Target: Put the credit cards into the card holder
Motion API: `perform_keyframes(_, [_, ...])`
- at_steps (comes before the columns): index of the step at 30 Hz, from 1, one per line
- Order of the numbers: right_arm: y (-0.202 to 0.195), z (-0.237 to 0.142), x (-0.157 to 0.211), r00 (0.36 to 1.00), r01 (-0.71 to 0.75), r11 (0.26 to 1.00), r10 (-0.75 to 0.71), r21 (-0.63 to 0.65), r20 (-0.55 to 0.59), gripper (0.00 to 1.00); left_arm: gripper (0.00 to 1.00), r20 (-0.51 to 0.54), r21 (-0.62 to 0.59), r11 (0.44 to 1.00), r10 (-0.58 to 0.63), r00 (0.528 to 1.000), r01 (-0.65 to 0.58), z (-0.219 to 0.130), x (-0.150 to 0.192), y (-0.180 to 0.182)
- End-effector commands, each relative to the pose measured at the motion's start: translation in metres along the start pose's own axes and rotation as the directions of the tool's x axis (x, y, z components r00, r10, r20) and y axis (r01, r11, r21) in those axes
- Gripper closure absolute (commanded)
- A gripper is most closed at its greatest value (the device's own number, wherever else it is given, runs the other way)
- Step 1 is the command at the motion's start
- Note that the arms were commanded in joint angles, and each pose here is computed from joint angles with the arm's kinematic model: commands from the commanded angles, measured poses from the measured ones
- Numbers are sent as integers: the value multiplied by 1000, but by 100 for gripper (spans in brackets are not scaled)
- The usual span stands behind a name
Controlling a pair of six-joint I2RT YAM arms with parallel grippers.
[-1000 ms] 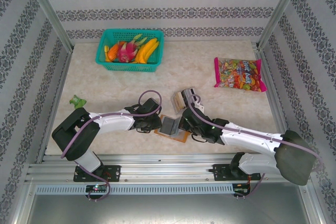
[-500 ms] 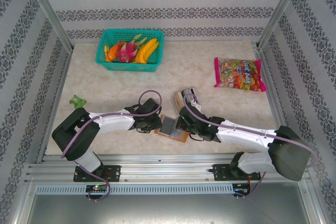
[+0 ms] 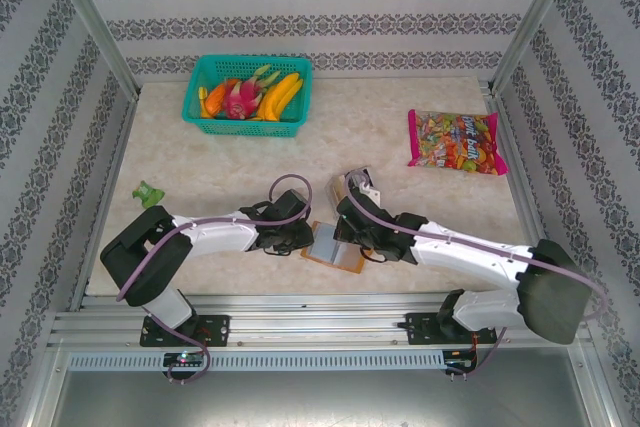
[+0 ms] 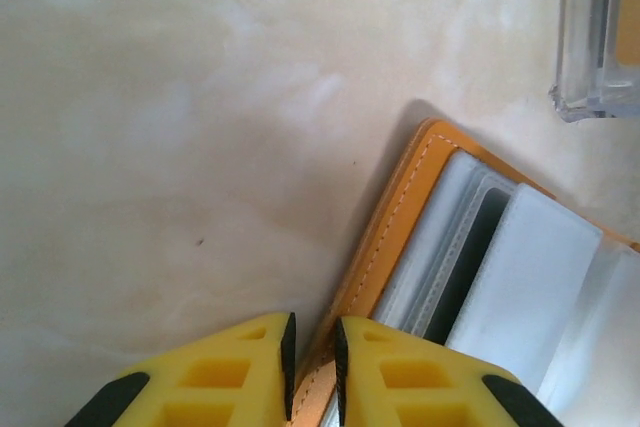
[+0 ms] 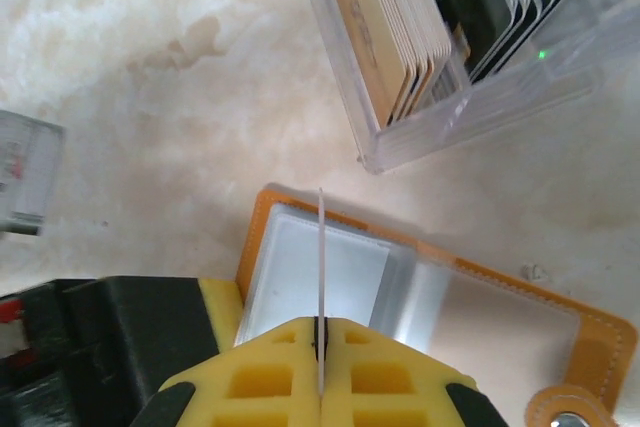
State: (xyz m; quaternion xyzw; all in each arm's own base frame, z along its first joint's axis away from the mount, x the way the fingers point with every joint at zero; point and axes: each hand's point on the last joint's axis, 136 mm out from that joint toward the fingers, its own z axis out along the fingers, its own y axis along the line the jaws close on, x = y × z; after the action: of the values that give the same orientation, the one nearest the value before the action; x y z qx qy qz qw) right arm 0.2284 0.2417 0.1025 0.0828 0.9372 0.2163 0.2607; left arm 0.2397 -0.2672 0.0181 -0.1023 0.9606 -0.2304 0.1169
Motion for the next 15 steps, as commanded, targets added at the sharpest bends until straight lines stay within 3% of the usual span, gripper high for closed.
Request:
perform_keyframes(1, [18, -5, -7, 998, 54, 998, -53, -40, 26, 100, 81, -134, 72, 997, 22, 991, -13, 10, 37, -12])
perform_keyframes(9, [22, 27, 15, 998, 54, 998, -54, 15, -26, 100, 85, -132, 69, 998, 17, 991, -7, 8, 37, -10])
perform_keyframes(15, [12, 18, 12, 1000, -16, 993, 14, -116, -17, 100, 82, -118, 67, 998, 17, 993, -9, 5, 38, -6])
